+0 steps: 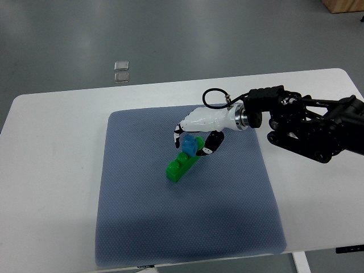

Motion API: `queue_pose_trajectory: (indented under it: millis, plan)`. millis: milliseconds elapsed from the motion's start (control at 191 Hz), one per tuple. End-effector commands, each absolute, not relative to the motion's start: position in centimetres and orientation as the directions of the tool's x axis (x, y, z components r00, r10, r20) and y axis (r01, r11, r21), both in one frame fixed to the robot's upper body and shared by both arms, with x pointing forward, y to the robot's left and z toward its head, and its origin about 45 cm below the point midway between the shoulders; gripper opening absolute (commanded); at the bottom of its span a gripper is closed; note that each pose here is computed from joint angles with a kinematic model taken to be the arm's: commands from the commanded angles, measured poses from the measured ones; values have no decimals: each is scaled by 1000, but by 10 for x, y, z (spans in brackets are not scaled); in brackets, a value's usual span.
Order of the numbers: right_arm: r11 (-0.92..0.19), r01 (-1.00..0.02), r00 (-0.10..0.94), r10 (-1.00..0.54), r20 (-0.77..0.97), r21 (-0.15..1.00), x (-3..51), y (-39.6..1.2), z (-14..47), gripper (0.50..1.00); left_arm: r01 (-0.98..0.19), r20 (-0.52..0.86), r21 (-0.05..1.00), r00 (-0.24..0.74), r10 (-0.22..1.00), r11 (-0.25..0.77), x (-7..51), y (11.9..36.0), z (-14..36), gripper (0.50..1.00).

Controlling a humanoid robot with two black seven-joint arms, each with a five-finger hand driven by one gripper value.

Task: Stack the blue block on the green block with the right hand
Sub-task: 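Lower the blue block onto the green block's studs and press down, then open the right hand and lift it off the blue block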

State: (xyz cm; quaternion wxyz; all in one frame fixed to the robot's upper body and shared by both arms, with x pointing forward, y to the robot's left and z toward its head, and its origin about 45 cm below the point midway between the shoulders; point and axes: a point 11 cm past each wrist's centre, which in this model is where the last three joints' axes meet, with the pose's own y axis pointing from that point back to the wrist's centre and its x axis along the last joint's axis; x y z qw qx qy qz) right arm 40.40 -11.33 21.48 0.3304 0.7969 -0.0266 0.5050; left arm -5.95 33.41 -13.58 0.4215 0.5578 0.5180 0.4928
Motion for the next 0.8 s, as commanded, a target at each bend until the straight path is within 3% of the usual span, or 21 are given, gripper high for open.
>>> queue_pose_trajectory:
  millis: [0,225,230,240,277,350,465,727,795]
  plan:
    - [-780,-375,489,292,822,501,404,-113,215,785,162,113,981,-22,993,-108,-60,334,-136,1000]
    - [-778,-373,495,295,817,506,404,-114,215,787,162,113,981,-22,993,-108,-60,334,-136,1000]
    - [-787,-360,510,285,812,502,402,-111,219,823,162,113,981,-22,993,-108,-60,334,-136,1000]
    - [-787,-360,510,285,812,502,402,-111,219,823,162,113,981,-22,993,-108,-60,334,-136,1000]
    - [-801,-343,537,261,802,490,400,-107,227,895,162,113,981,-22,993,-108,-60,334,-136,1000]
    - [-824,-314,605,209,769,471,398,-101,240,915,162,113,981,-22,993,-108,-60,334,-136,1000]
    - [-846,-316,663,127,737,430,402,-101,255,924,162,113,981,-22,993,-108,-60,334,-136,1000]
    - [-844,-367,685,39,728,390,413,-113,264,924,162,113,981,-22,993,-108,-60,334,-136,1000]
    - [-844,-408,712,-54,700,348,423,-121,270,924,162,115,981,-24,993,-109,-59,335,-136,1000]
